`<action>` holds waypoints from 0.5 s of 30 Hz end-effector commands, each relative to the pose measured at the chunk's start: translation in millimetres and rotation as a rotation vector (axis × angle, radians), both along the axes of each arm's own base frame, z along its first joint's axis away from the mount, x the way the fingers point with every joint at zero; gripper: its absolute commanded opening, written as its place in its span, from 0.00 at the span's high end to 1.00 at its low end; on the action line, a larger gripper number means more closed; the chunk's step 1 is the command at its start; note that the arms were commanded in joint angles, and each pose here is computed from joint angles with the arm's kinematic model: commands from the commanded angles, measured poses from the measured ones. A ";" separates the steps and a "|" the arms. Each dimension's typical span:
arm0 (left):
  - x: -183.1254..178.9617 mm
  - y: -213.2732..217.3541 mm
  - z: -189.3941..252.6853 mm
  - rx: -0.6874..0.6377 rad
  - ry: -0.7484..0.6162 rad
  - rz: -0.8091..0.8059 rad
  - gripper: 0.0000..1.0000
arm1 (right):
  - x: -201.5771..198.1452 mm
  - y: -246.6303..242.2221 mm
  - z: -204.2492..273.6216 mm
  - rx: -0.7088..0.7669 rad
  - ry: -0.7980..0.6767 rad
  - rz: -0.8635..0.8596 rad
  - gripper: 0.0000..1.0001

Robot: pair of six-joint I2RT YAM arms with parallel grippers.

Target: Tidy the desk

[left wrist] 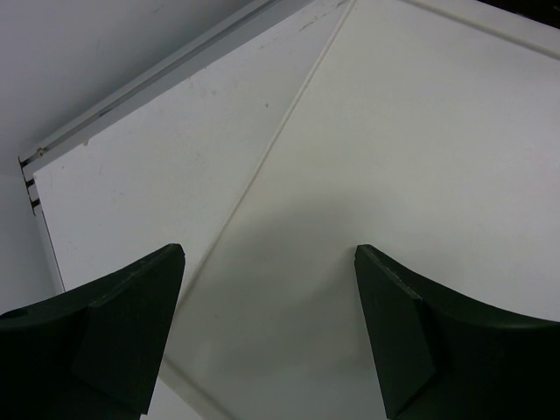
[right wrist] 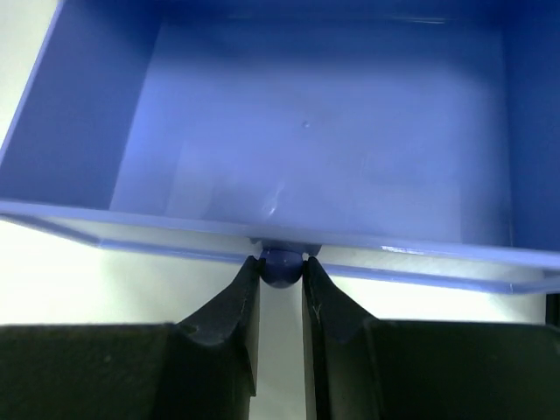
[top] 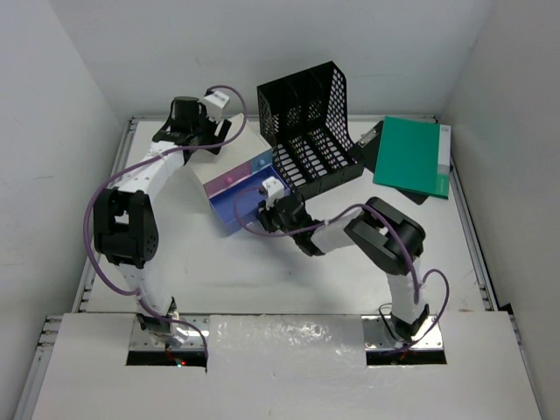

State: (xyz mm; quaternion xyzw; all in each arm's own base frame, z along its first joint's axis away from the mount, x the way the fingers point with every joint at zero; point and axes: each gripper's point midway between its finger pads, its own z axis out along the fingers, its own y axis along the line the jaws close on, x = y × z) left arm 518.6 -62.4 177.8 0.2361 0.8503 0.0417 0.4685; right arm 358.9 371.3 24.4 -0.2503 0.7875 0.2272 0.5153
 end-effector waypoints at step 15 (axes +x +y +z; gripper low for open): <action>-149.6 111.4 71.1 -0.039 0.086 0.182 0.00 | -92.4 -15.5 53.3 -0.086 0.038 0.255 0.01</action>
